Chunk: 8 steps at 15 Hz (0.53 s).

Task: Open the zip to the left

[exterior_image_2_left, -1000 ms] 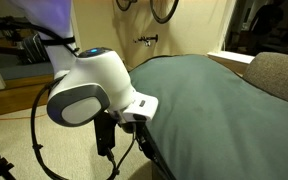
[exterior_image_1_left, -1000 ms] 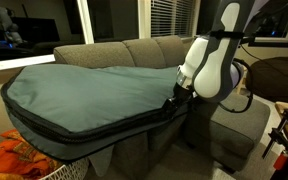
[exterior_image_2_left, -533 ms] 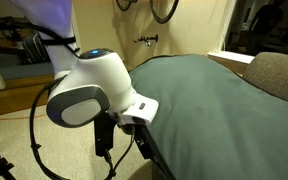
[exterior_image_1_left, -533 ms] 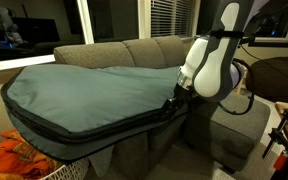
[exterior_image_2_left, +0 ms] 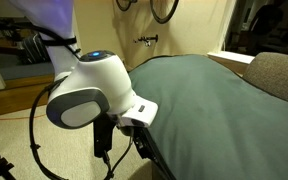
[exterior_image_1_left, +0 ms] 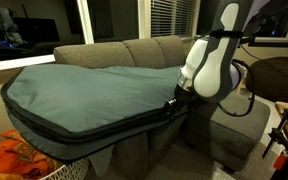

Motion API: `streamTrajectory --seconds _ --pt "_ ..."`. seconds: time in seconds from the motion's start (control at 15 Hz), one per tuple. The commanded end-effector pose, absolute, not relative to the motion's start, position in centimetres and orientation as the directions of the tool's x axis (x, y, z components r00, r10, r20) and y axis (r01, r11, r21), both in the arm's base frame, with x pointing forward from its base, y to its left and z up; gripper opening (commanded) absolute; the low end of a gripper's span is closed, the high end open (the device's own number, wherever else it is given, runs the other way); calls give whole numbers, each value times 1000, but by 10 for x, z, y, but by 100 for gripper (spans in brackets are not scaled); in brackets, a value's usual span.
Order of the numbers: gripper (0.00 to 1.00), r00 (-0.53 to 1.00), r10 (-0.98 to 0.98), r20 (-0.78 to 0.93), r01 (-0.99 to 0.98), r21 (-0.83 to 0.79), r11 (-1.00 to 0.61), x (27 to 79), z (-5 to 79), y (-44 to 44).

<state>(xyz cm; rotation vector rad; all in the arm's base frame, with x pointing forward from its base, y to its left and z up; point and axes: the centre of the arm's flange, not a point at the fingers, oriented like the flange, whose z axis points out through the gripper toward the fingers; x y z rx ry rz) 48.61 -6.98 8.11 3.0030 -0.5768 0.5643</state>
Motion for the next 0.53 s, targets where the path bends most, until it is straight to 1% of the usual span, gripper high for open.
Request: streamTrajectory --seconds 0.0,0.2,0.27,0.33,0.4,0.47 --pt "45 871 -369 326 -373 -53 -926 482 67 -71" --pt "32 877 -366 311 -369 -51 -928 480 60 -69" --pt "34 878 -365 309 -368 -51 -929 479 58 -68" --pt "62 880 -364 305 -367 -49 -929 479 56 -68" --pt "60 880 -362 307 -366 -49 -930 479 56 -67" --pt "61 879 -359 313 -364 -47 -930 480 57 -66"
